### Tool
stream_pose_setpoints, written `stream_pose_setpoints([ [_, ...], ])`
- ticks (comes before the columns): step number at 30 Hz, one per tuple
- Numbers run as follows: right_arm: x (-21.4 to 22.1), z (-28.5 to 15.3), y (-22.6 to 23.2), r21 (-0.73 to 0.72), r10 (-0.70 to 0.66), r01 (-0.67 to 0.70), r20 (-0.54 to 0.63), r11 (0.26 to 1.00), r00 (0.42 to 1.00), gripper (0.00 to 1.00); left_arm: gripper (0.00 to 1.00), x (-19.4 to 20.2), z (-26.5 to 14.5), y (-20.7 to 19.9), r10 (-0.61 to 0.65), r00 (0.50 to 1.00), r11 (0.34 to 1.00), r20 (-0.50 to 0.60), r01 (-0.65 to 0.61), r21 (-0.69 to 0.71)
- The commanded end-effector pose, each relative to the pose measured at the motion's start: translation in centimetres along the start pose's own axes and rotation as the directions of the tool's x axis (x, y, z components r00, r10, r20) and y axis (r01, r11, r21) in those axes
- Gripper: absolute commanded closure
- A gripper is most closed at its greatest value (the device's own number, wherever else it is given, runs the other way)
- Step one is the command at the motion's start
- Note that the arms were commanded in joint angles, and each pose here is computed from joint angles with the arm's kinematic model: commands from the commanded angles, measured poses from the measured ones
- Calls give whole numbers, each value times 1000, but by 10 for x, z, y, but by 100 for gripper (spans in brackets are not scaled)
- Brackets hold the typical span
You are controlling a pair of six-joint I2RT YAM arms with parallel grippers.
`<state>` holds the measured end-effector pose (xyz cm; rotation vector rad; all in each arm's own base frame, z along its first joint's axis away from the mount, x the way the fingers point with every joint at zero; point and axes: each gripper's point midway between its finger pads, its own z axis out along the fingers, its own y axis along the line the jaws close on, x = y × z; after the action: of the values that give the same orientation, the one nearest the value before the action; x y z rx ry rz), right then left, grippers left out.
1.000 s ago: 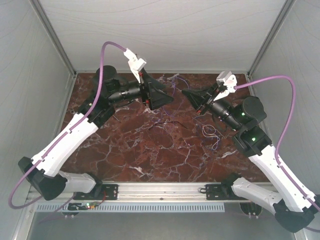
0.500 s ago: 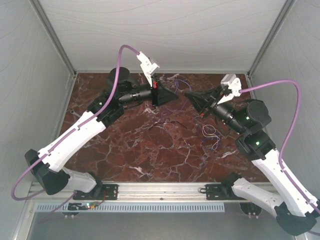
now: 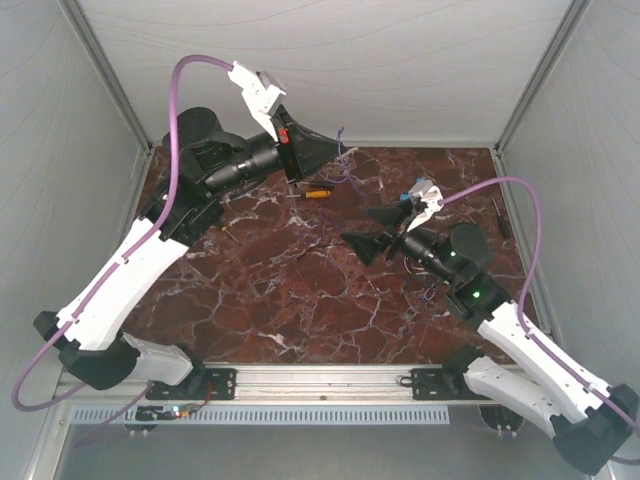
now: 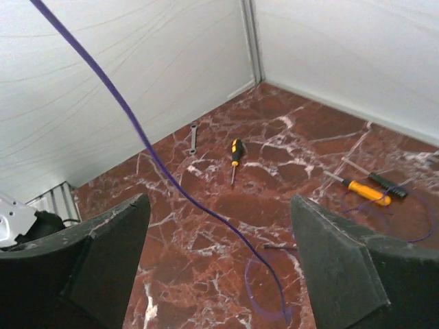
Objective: Zip-tie the wires
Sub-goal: Straighten the cable at the center of the board.
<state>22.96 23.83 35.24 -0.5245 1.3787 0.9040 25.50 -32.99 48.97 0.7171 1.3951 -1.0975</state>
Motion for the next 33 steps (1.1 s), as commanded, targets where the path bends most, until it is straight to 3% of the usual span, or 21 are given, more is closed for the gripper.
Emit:
stream_pose_setpoints([
  [1, -9, 8, 15, -95, 42, -32, 105, 995, 994, 17, 100, -26, -2, -5, 29, 998, 1000, 55, -29, -4],
  [8, 14, 25, 4, -88, 50, -42, 99, 995, 994, 14, 100, -45, -5, -8, 42, 994, 999, 98, -41, -20],
  [27, 34, 25, 24, -220, 4, 40, 196, 975, 981, 21, 100, -86, -7, 2, 60, 976, 993, 208, -37, -110],
  [33, 35, 24, 10, -141, -49, 78, 195, 987, 979, 24, 100, -96, -8, -5, 69, 972, 995, 225, -51, -87],
])
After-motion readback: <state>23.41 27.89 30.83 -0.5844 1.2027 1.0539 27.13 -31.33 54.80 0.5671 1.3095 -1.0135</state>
